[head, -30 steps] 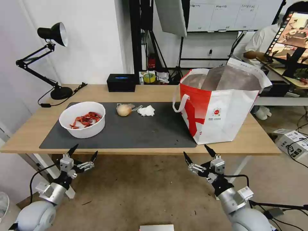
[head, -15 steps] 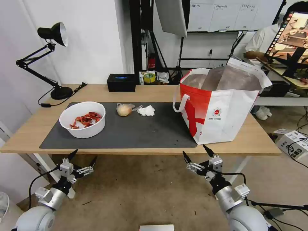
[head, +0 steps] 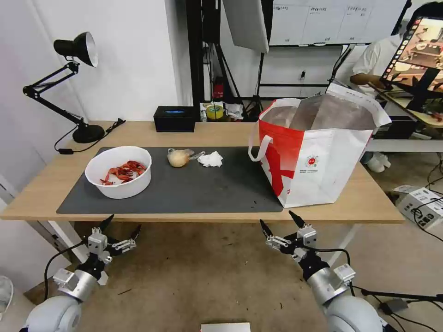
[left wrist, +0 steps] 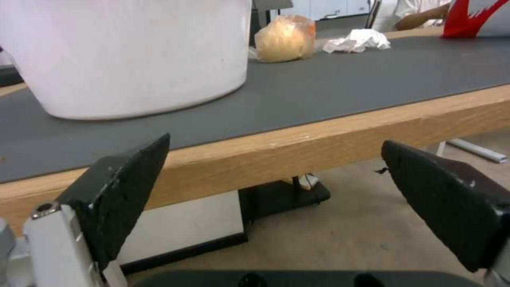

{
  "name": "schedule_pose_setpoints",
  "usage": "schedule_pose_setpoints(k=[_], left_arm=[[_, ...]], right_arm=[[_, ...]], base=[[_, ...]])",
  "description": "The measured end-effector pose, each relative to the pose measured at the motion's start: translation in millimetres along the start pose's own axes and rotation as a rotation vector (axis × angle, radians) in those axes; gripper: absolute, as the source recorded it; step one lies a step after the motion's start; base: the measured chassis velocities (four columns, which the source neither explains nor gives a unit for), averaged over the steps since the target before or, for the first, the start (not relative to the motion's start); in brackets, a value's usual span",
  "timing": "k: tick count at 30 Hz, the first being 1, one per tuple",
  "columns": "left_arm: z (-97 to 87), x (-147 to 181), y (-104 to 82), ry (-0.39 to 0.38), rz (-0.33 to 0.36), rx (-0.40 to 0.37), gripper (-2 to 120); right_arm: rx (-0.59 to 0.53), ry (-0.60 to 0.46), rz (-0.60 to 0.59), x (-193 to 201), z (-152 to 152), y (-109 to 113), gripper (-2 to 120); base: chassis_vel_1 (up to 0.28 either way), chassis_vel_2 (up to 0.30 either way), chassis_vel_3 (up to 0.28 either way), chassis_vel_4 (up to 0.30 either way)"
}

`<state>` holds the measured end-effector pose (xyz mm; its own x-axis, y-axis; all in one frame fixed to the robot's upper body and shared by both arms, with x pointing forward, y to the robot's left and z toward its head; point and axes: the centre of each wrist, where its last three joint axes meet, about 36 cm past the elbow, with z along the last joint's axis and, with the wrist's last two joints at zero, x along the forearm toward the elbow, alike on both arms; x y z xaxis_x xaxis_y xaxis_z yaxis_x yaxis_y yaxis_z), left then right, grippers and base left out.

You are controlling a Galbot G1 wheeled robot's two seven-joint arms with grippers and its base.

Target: Pick up the trash from the table and place it into the takeout bag.

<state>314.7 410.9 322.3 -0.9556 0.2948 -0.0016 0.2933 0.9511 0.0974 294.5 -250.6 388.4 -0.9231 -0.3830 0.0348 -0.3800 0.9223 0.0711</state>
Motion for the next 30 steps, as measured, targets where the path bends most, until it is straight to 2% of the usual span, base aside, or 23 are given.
schedule_pose_setpoints(k=[7,10,17,27,30], left_arm=[[-1.4,0,0.6,-0.002,-0.001,-0.002,100],[-5.6,-1,-0.2,-0.013,0.0,-0.004,100],[-5.0,2,-4.0,-0.013,-0.004,0.001,100],[-7.1,2,-1.0,-0.018,-0.012,-0.005,100],[-7.5,1,-0.9,-0.021,-0.014,-0.005,100]], right_arm=[[0.017,-0.013,-0.044,-35,-18,5,100],[0.023,-0.012,-0.096,-70,-38,16,100],[0.058,-0.002,-0.14,-115,-44,33,100],[0.11,0.068,-0.067,-191,-58,72,100],[0.087,0.118,-0.032,-229,-64,92,100]], base=[[0.0,0.0,0.0,0.0],[0.0,0.0,0.0,0.0],[0.0,0.0,0.0,0.0],[0.0,0.0,0.0,0.0],[0.0,0.0,0.0,0.0]])
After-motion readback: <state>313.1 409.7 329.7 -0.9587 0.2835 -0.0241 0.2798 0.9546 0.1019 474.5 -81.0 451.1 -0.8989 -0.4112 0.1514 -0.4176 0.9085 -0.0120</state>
